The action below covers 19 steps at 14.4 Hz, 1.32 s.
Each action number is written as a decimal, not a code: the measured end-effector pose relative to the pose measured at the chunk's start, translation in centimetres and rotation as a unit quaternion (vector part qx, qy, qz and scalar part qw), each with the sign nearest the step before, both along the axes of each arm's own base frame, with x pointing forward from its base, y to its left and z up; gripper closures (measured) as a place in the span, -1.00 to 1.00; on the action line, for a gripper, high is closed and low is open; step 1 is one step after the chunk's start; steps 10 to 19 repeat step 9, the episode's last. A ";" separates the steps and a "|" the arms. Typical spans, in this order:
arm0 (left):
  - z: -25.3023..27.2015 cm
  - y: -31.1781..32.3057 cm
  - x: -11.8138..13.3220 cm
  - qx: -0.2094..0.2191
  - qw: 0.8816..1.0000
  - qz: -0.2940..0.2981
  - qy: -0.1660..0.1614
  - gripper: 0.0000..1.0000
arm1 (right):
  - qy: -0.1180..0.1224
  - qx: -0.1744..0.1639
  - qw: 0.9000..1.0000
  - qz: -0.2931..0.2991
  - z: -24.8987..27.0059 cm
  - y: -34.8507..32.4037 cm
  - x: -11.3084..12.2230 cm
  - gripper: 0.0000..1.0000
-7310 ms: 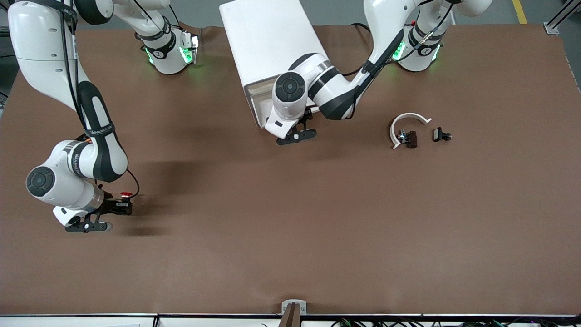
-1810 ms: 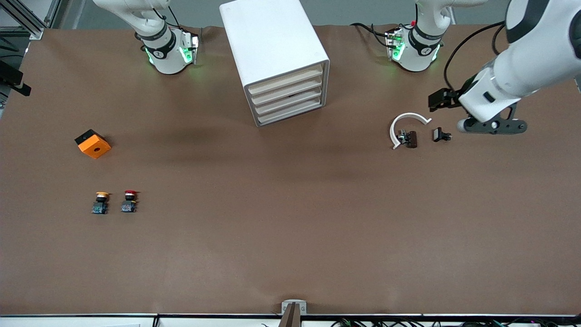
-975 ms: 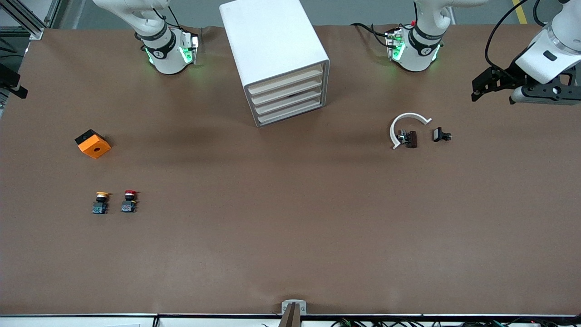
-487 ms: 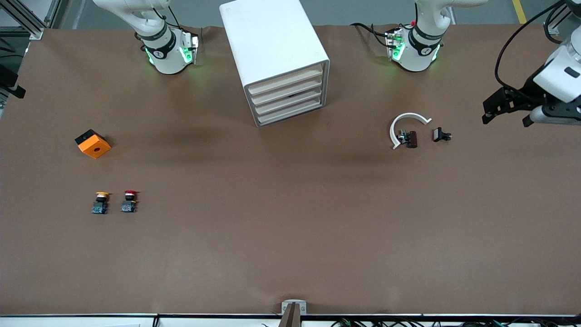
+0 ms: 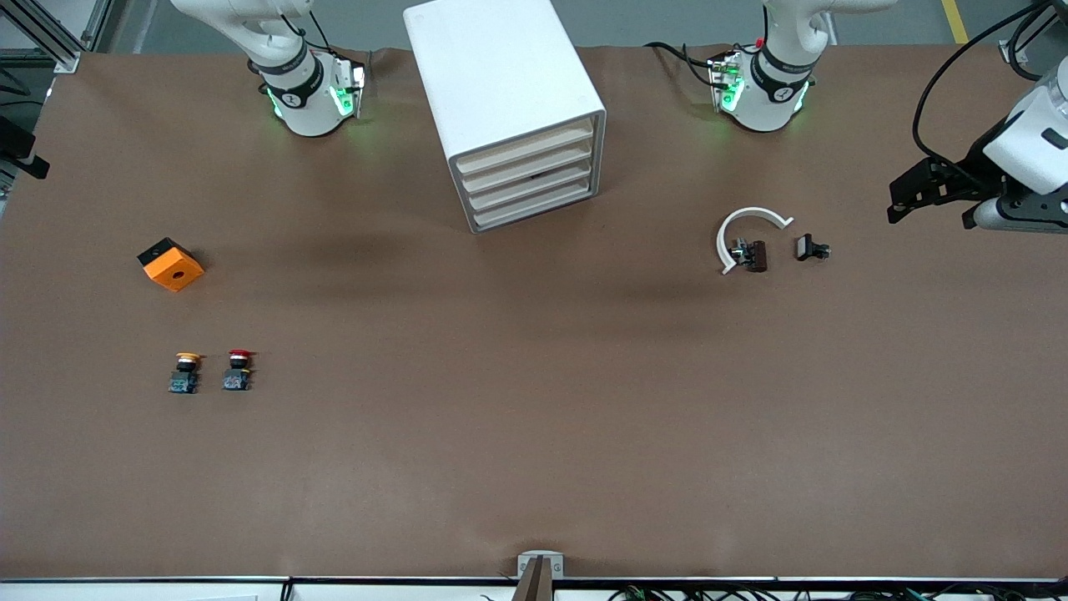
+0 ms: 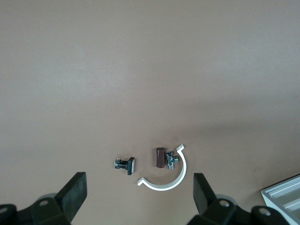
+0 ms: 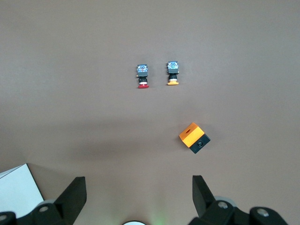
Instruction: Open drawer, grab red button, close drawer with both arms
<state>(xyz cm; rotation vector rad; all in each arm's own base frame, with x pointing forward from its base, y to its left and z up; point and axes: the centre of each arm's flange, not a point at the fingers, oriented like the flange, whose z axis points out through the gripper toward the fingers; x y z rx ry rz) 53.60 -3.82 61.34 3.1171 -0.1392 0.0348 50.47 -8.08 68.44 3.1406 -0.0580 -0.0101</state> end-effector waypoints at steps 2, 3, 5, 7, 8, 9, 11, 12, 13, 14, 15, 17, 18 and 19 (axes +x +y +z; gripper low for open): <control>0.0 0.0 0.0 0.000 1.000 0.000 0.000 -1.00 | 0.000 0.001 1.000 0.000 0.0 0.0 0.0 -1.00; 0.1 0.0 0.0 0.000 1.000 0.000 0.000 -1.00 | 0.000 0.001 1.000 0.000 0.0 0.0 0.0 -1.00; 0.3 0.0 0.0 0.000 1.000 0.000 -0.003 -1.00 | 0.000 0.002 1.000 0.000 0.0 0.1 0.0 -1.00; 0.5 0.0 0.0 0.000 1.000 0.000 -0.004 -1.00 | 0.000 0.002 1.000 0.001 0.0 0.1 0.0 -1.00; 0.6 -0.1 0.0 0.000 1.000 -0.001 -0.005 -1.00 | 0.000 0.002 1.000 0.001 0.0 0.1 0.0 -1.00; 0.6 -0.1 0.0 0.000 1.000 -0.001 -0.005 -1.00 | 0.000 0.002 1.000 0.001 0.0 0.1 0.0 -1.00; 0.6 -0.1 0.0 0.000 1.000 -0.001 -0.005 -1.00 | 0.000 0.002 1.000 0.001 0.0 0.1 0.0 -1.00; 0.6 -0.1 0.0 0.000 1.000 -0.001 -0.005 -1.00 | 0.000 0.002 1.000 0.001 0.0 0.1 0.0 -1.00; 0.6 -0.1 0.0 0.000 1.000 -0.001 -0.005 -1.00 | 0.000 0.002 1.000 0.001 0.0 0.1 0.0 -1.00; 0.6 -0.1 0.0 0.000 1.000 -0.001 -0.005 -1.00 | 0.000 0.002 1.000 0.001 0.0 0.1 0.0 -1.00; 0.6 -0.1 0.0 0.000 1.000 -0.001 -0.005 -1.00 | 0.000 0.002 1.000 0.001 0.0 0.1 0.0 -1.00; 0.6 -0.1 0.0 0.000 1.000 -0.001 -0.005 -1.00 | 0.000 0.002 1.000 0.001 0.0 0.1 0.0 -1.00; 0.6 -0.1 0.0 0.000 1.000 -0.001 -0.005 -1.00 | 0.000 0.002 1.000 0.001 0.0 0.1 0.0 -1.00; 0.6 -0.1 0.0 0.000 1.000 -0.001 -0.005 -1.00 | 0.000 0.002 1.000 0.001 0.0 0.1 0.0 -1.00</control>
